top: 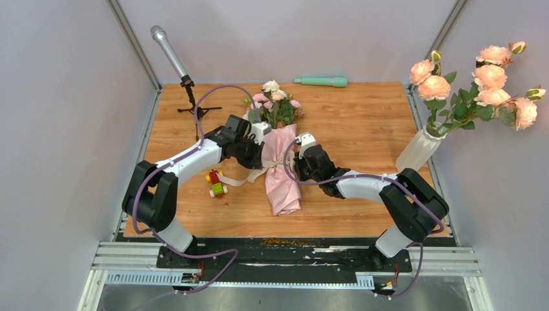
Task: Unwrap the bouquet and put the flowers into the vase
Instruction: Untie the ribbon from the wrapping paper.
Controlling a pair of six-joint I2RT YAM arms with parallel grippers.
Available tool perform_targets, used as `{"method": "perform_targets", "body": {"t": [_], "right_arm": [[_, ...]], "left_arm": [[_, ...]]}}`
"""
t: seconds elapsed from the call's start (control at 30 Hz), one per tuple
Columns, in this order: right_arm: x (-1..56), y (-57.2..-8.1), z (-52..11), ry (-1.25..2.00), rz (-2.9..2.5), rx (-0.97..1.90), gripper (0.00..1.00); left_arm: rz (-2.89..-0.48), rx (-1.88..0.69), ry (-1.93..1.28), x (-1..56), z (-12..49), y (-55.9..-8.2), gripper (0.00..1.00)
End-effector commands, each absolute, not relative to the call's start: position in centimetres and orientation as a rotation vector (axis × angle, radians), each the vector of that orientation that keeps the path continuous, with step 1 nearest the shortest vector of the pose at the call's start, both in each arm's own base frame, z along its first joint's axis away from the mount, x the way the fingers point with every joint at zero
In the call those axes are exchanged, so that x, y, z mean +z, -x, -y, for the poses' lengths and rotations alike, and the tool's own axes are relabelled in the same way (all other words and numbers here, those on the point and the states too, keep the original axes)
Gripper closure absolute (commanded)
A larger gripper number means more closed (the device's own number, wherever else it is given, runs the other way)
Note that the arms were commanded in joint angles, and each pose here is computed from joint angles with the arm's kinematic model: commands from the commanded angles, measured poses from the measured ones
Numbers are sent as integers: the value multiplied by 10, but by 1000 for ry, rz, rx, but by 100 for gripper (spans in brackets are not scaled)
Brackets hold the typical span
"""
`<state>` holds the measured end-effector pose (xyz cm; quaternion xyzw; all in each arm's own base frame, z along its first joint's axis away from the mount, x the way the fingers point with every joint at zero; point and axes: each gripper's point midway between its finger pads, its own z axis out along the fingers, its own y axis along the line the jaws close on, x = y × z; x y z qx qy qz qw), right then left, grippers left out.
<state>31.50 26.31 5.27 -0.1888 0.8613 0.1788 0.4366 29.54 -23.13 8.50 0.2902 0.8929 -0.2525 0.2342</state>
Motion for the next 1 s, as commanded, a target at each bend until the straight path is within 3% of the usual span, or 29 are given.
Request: {"method": "perform_targets", "body": {"t": [0.0,0.47,0.97], "right_arm": [[58,-328,-250,411,-2103,342,100],[44,-336,-217,280,-2110,56,100],[37,-335,-204,195,-2138,-36,100]], "left_arm": [[-2335,-683,-772,121,236,-311,100],[-2425,-574,-677,117,221,-316,100],[-2433,-523,-644,122,213,-315,100]]}}
